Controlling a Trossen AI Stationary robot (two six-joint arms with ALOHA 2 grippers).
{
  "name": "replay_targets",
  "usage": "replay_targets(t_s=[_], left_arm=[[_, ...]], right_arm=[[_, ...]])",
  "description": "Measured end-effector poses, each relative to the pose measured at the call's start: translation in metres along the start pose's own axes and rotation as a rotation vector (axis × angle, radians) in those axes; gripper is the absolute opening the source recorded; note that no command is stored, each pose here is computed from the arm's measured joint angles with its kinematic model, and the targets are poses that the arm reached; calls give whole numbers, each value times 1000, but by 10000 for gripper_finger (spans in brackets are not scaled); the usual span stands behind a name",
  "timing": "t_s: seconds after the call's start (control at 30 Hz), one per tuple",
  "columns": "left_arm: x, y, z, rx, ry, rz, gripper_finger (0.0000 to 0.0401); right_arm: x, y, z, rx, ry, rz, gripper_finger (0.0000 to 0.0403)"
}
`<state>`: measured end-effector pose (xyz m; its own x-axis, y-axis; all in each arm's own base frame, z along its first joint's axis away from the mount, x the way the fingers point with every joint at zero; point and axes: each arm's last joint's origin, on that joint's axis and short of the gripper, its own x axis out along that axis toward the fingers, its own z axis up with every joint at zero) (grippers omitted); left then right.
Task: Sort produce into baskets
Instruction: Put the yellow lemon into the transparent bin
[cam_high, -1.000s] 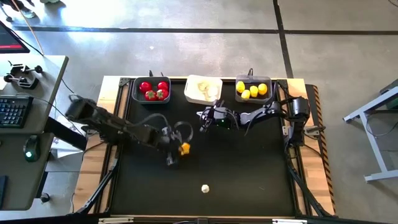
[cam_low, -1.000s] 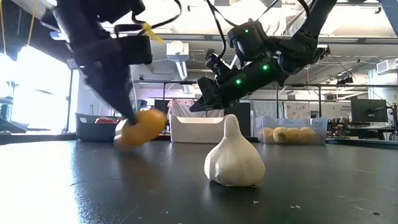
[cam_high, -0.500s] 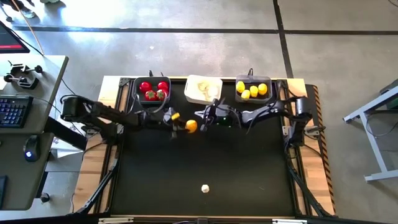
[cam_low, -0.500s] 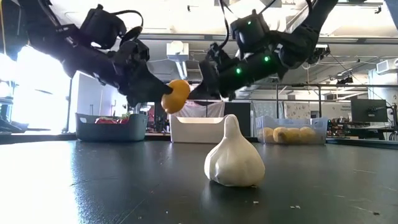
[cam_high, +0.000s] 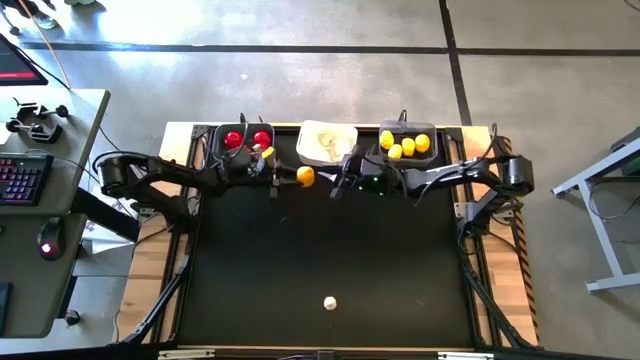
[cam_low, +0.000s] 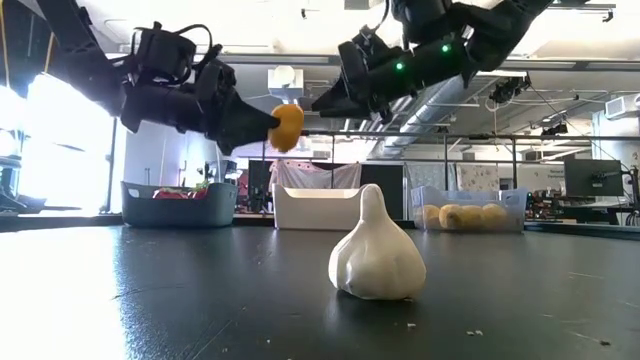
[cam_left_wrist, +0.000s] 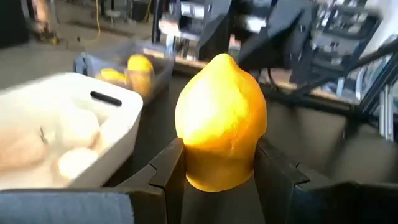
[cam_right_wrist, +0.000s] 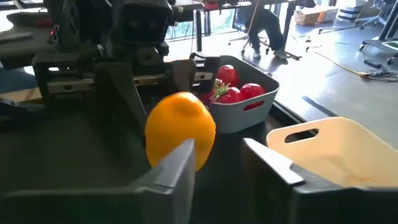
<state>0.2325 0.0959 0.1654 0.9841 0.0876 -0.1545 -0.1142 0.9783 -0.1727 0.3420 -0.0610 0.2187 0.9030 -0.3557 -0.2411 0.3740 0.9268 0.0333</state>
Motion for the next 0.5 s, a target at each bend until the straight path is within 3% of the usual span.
replay_targets(t_s=[0.27,0.5], left_arm=[[-2,1,10,-5,-86,-54,129],[-2,1,10,0,-86,-63,129]], right_arm=[[0,1,4,46,-37,10,230],[1,4,7,60,-86,65,273]])
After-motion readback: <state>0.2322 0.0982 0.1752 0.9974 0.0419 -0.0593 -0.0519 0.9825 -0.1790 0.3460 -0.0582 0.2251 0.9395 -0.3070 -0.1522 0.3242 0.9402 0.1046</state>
